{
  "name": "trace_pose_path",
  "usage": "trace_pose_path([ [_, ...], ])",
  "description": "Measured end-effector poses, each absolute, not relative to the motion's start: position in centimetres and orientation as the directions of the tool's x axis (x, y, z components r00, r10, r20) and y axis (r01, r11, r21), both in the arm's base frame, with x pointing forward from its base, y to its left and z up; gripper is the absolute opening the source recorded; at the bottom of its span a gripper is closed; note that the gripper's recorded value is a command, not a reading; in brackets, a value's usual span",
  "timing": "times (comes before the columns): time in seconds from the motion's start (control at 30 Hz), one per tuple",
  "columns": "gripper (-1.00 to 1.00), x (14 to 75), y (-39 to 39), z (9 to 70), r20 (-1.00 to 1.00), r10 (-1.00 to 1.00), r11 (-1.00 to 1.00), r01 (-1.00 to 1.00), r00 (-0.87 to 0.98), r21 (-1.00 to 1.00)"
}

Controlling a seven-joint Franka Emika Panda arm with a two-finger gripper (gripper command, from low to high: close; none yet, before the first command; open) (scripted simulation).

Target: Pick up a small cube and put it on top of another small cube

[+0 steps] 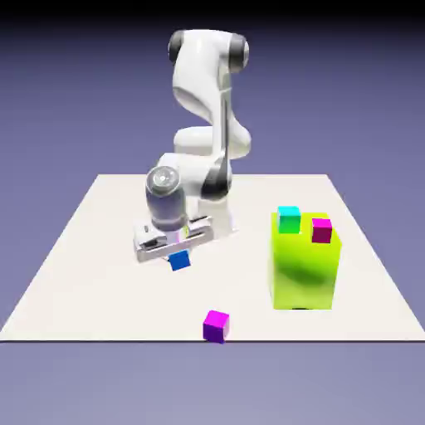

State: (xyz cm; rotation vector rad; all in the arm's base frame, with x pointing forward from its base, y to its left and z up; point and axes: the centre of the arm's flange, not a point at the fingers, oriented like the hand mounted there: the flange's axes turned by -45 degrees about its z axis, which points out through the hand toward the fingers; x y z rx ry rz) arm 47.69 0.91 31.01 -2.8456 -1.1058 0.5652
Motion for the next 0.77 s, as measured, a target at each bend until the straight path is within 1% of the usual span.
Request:
trace_pose_path([
  [0.07, -1.00, 46.5, 7.7, 34.0, -0.309, 0.815, -0.549, 0.824, 0.490, -0.141],
  [0.17, -1.00, 43.4, 15.1, 38.4, -0.323, 0.926, -0.236, 0.968, 0.195, -0.091],
  [0.23, -1.00, 40.3, 20.1, 41.3, -0.356, 0.935, -0.002, 0.999, -0.017, -0.053],
  [0.33, -1.00, 34.2, 26.5, 45.5, -0.437, 0.847, 0.337, 0.942, -0.304, -0.002],
  [0.4, -1.00, 34.1, 26.6, 45.6, -0.439, 0.843, 0.344, 0.939, -0.310, -0.001],
  [0.53, -1.00, 34.8, 24.5, 39.1, -0.439, 0.843, 0.344, 0.939, -0.310, -0.001],
  [0.57, 1.00, 34.8, 24.5, 39.1, -0.439, 0.843, 0.344, 0.939, -0.310, -0.001],
  [0.63, 1.00, 34.8, 24.5, 39.1, -0.440, 0.843, 0.345, 0.939, -0.310, 0.000],
  [0.77, 1.00, 34.1, 26.6, 45.5, -0.440, 0.843, 0.345, 0.939, -0.310, 0.000],
])
